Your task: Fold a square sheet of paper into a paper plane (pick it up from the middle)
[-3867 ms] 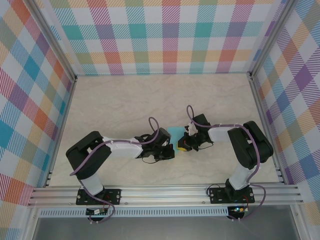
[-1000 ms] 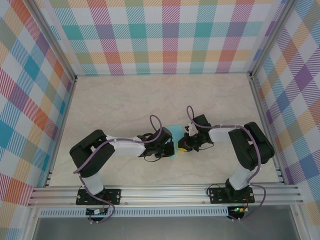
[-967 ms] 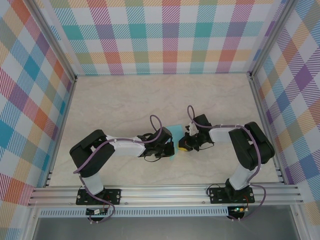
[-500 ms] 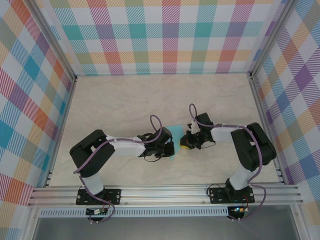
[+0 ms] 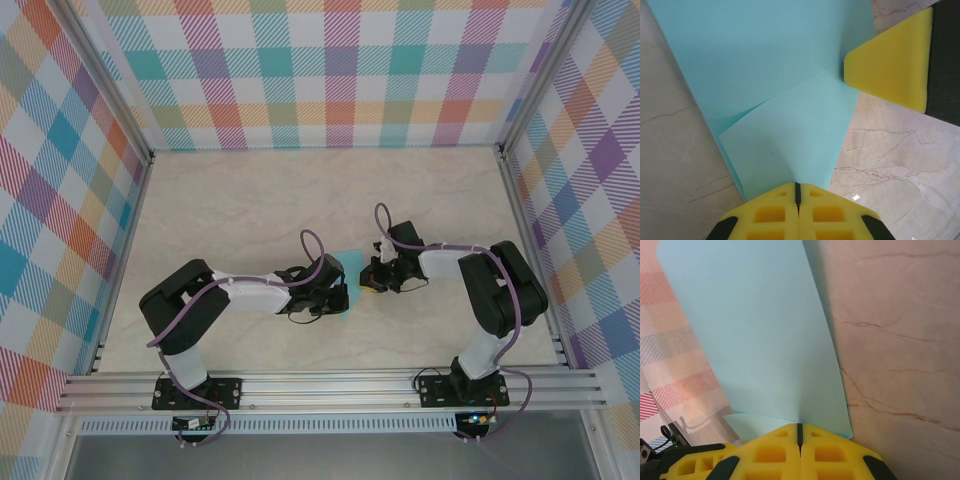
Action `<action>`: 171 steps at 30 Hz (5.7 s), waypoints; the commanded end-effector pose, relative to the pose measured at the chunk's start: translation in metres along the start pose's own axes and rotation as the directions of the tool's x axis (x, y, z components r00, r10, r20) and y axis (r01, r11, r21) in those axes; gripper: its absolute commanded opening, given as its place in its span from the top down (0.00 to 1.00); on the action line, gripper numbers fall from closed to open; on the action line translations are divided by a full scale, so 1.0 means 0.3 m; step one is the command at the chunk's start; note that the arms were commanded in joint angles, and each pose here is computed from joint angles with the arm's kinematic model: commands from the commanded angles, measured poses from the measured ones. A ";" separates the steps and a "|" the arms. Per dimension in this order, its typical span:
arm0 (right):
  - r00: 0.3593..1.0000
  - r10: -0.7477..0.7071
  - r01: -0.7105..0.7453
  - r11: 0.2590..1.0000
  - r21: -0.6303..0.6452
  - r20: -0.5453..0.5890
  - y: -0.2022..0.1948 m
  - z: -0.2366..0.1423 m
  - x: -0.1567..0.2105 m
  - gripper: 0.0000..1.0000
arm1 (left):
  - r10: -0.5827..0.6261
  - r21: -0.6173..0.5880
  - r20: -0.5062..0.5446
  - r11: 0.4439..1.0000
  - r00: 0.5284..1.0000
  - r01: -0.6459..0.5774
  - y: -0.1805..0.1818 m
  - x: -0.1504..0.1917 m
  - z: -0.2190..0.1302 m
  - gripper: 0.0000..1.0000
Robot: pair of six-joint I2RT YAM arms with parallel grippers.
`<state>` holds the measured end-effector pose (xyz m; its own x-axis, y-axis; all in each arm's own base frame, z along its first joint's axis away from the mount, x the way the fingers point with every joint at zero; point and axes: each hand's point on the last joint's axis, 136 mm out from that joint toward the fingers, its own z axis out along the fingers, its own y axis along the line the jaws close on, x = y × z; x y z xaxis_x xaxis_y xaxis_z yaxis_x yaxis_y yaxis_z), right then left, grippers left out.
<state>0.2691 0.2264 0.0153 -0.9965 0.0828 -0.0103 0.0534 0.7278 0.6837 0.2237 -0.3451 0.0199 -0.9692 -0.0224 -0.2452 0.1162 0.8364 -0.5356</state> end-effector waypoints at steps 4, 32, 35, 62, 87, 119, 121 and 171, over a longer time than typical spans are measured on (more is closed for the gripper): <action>0.998 -0.011 0.009 0.999 0.040 0.067 -0.030 -0.031 -0.061 0.95 | -0.020 -0.146 -0.112 0.989 0.994 0.003 0.155 0.101 0.028 1.00; 0.996 -0.002 0.008 0.998 -0.062 0.092 0.023 -0.173 -0.014 0.85 | 0.099 -0.062 -0.097 0.993 0.990 -0.105 0.071 0.080 -0.099 1.00; 0.998 0.000 0.006 0.996 -0.085 0.071 0.025 -0.174 0.034 0.82 | 0.118 -0.020 -0.049 0.993 0.992 -0.120 0.019 0.038 -0.152 1.00; 0.999 -0.040 0.033 0.981 -0.190 -0.035 0.088 -0.071 0.061 0.54 | 0.060 -0.132 0.013 0.990 0.998 -0.058 0.075 -0.124 -0.079 0.98; 0.992 -0.087 0.066 0.976 -0.209 -0.093 0.120 0.007 0.053 0.90 | 0.077 -0.071 0.116 0.995 0.990 -0.069 0.027 -0.152 -0.192 0.89; 0.995 0.071 -0.066 0.994 -0.082 0.066 0.176 -0.009 0.105 0.93 | 0.369 -0.400 0.160 0.872 0.916 -0.281 -0.012 0.063 -0.179 0.58; 0.995 0.072 -0.067 0.995 -0.080 0.066 0.174 -0.008 0.103 0.93 | 0.374 -0.426 0.165 0.862 0.912 -0.276 -0.013 0.066 -0.164 0.58; 0.999 -0.005 0.001 0.997 -0.075 -0.047 0.219 -0.019 0.106 0.91 | 0.491 -0.590 0.161 0.743 0.856 -0.315 0.074 0.071 -0.186 0.78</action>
<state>0.2408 0.2708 0.0587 -0.9970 0.0748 0.0219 0.0671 0.6819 0.7284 0.1949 -0.2973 0.0409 -0.7529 0.2901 -0.5907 0.2600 0.9557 0.1380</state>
